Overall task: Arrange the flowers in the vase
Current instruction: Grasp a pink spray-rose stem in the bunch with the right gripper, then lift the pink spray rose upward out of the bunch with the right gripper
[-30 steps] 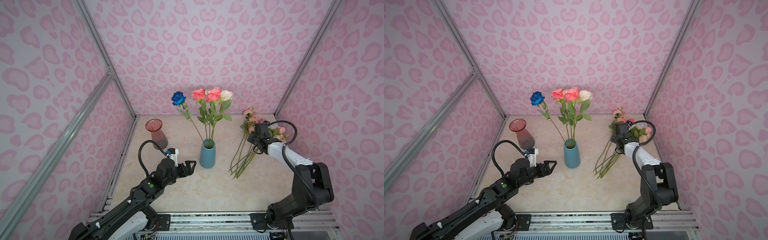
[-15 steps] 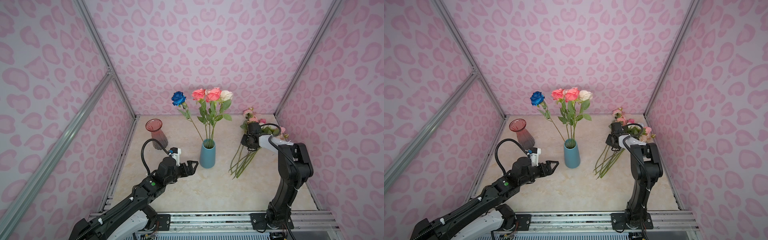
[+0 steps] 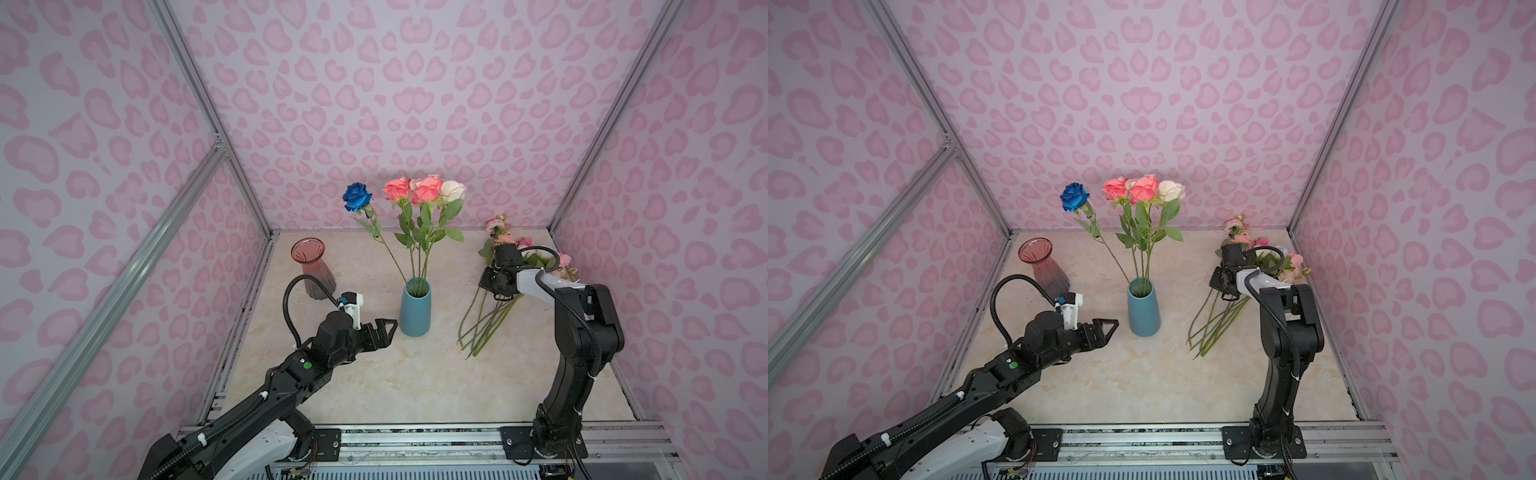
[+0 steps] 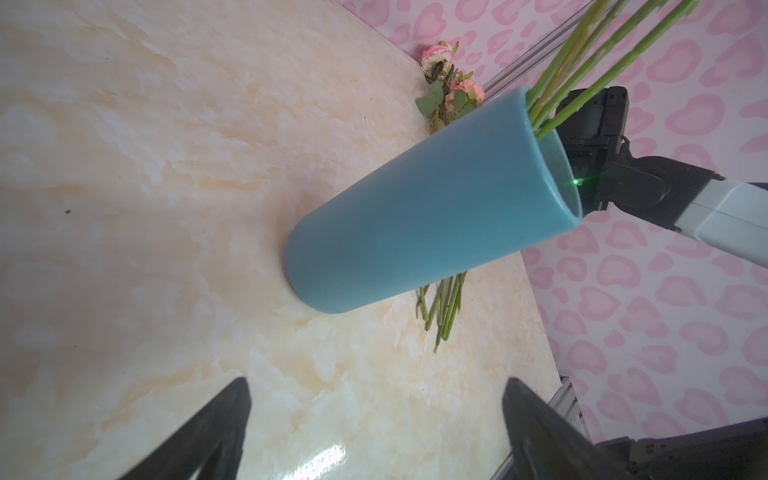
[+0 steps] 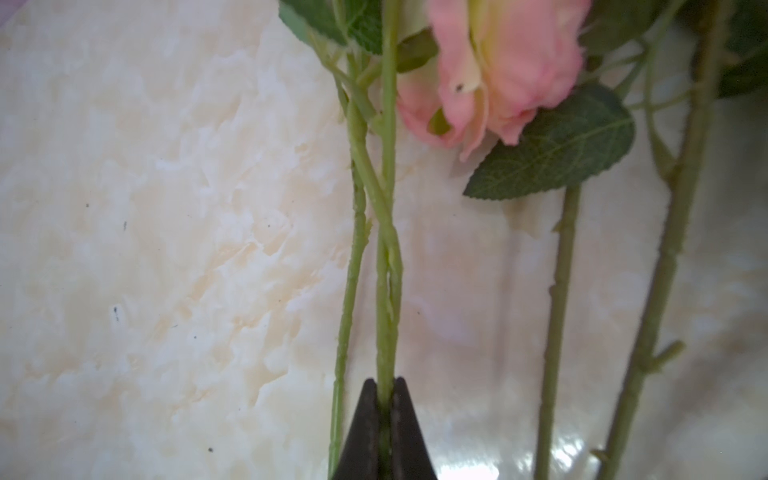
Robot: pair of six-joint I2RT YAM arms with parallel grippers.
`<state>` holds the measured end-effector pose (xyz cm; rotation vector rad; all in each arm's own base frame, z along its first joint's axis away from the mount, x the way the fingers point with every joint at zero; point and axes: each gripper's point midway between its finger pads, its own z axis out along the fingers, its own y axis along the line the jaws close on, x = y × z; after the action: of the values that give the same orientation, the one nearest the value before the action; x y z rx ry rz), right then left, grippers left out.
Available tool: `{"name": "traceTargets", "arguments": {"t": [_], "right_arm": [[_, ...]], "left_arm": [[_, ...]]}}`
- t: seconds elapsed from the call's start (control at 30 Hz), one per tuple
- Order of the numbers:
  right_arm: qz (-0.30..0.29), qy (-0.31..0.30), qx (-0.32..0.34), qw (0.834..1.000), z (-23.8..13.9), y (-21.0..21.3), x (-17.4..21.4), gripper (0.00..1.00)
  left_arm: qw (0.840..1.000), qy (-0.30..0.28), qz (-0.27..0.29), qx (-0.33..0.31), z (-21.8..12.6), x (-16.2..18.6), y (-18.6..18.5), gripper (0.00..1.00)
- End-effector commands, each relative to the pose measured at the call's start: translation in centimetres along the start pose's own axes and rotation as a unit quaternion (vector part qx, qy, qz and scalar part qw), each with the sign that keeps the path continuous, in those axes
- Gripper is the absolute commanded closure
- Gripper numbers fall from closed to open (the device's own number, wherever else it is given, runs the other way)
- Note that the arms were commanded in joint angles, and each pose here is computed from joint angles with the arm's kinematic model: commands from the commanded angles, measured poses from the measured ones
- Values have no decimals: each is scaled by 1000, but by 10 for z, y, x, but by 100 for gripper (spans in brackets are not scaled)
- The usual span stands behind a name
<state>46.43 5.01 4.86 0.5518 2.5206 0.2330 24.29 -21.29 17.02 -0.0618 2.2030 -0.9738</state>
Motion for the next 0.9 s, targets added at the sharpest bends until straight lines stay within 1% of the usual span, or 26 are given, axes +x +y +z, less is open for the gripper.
{"name": "traceTargets", "arguments": {"t": [0.0,0.27,0.4,0.53,0.63,0.7,0.8,0.87], "right_arm": [[10,-25,-30,999,-13,11,-10,98],[22,-100,-92,991,-77,36,-36,99],[15,-133,-129,983,-108,50,-45,100],[5,-172,-166,971,-142,64,-51,99],[-16,-213,-194,958,-173,76,-53,100],[-39,-246,-211,945,-196,86,-51,99],[-64,-284,-217,932,-229,95,-46,99],[-79,-305,-219,923,-246,101,-43,99]], "left_arm": [[1000,-13,8,7,-3,-8,-7,4],[999,-28,16,4,-11,-15,-9,4],[999,-39,20,4,-17,-20,-11,4],[998,-53,25,-3,-24,-26,-11,4],[997,-66,27,-5,-29,-30,-11,3],[997,-75,25,-8,-34,-34,-11,3],[995,-98,15,-5,-45,-44,-16,2],[993,-120,12,-16,-54,-51,-13,2]]}}
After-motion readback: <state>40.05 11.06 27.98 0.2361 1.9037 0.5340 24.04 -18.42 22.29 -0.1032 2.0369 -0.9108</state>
